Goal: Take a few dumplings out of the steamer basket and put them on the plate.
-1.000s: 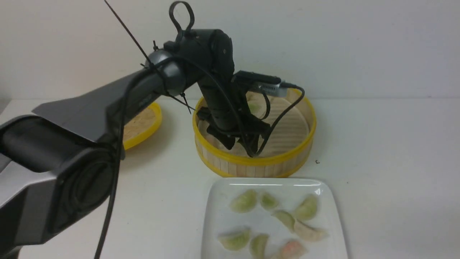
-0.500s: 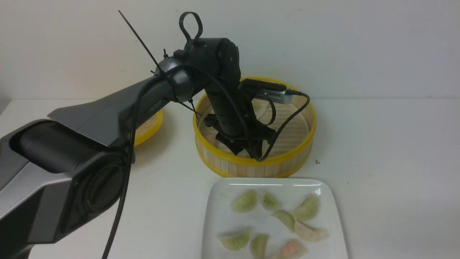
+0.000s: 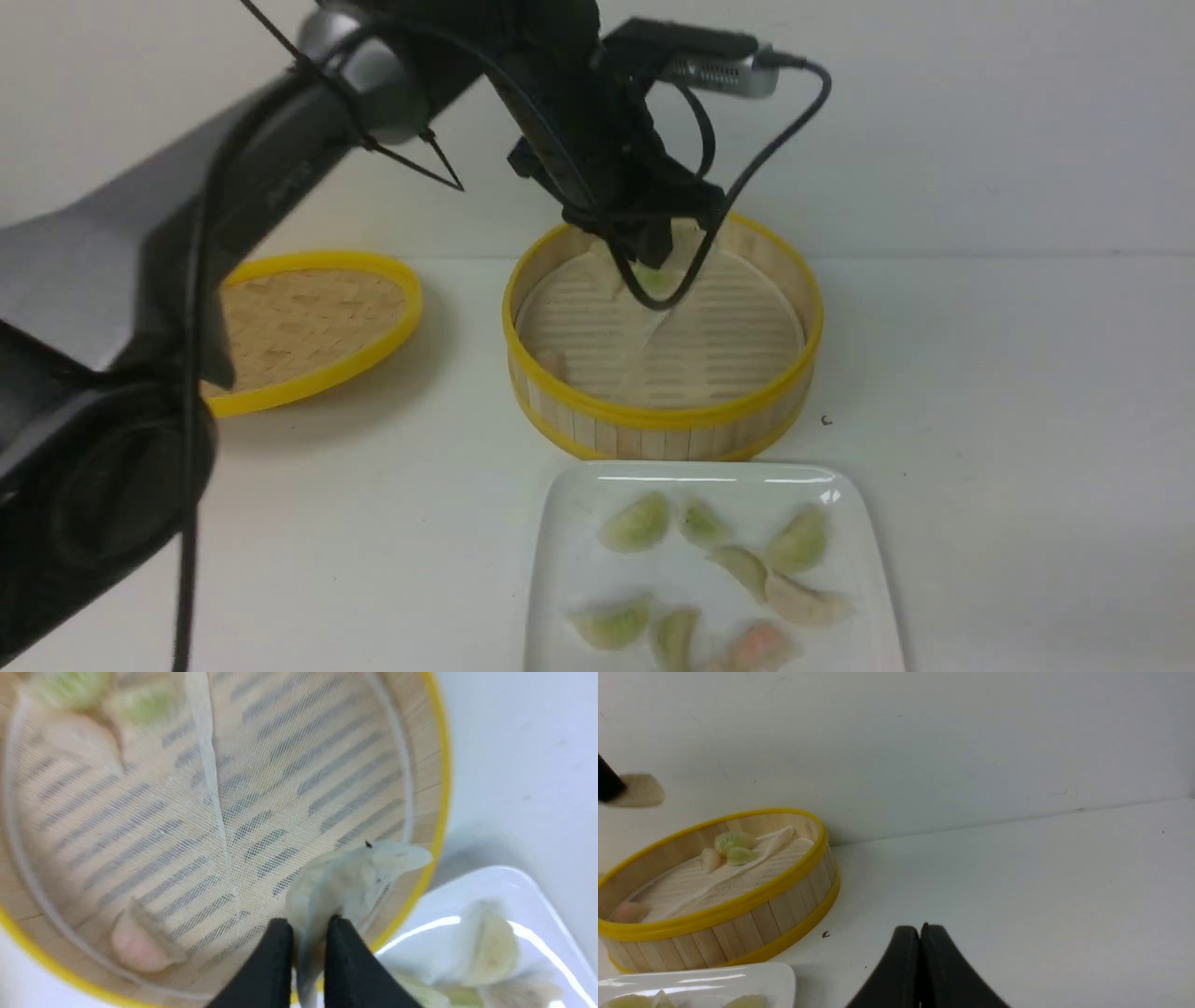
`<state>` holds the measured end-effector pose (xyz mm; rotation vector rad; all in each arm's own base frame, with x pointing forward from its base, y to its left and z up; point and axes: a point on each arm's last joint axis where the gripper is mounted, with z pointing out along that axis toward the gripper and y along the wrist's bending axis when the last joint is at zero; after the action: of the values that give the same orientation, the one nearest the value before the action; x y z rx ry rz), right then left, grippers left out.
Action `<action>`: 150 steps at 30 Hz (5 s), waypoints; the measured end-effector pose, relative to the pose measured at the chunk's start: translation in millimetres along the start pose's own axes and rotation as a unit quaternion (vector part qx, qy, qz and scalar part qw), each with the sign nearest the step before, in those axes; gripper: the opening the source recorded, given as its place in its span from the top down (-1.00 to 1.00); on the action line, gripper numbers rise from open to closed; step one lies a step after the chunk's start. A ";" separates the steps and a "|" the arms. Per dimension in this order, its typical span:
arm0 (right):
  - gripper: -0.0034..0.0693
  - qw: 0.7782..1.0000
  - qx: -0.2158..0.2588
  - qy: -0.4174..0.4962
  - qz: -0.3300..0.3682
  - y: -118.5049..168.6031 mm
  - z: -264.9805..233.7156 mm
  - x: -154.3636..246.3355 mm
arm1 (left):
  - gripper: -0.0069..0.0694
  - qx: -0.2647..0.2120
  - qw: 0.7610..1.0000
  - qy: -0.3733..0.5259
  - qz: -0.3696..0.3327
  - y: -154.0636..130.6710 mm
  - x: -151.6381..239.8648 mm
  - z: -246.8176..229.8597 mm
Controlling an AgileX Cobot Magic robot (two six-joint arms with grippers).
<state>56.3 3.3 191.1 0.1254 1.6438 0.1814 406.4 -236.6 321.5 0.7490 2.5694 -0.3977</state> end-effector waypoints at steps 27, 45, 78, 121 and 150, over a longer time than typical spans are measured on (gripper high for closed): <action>0.95 1.000 0.000 0.001 0.000 0.0 0.0 0.1 | 0.39 0.050 0.965 0.257 0.022 -66.9 172.2 64.7; 0.95 1.000 0.000 0.004 0.000 0.0 0.0 0.7 | 0.79 0.025 0.998 0.055 0.032 -76.2 151.4 -83.7; 0.95 1.000 0.001 0.026 0.000 -0.1 -0.1 4.8 | 0.84 0.009 0.911 -0.409 0.060 -55.2 299.6 -227.9; 0.95 0.999 0.001 0.044 0.000 -0.2 -0.4 8.0 | 0.84 -0.241 0.889 -0.374 -0.111 11.5 443.5 -72.9; 0.95 0.998 0.001 0.057 0.000 -0.1 -0.7 9.8 | 0.84 -0.241 0.889 -0.374 -0.111 11.5 443.5 -72.8</action>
<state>54.8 5.1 181.5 0.1191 1.7573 0.1904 52.0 -4.6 170.6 0.0735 1.8823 -0.0676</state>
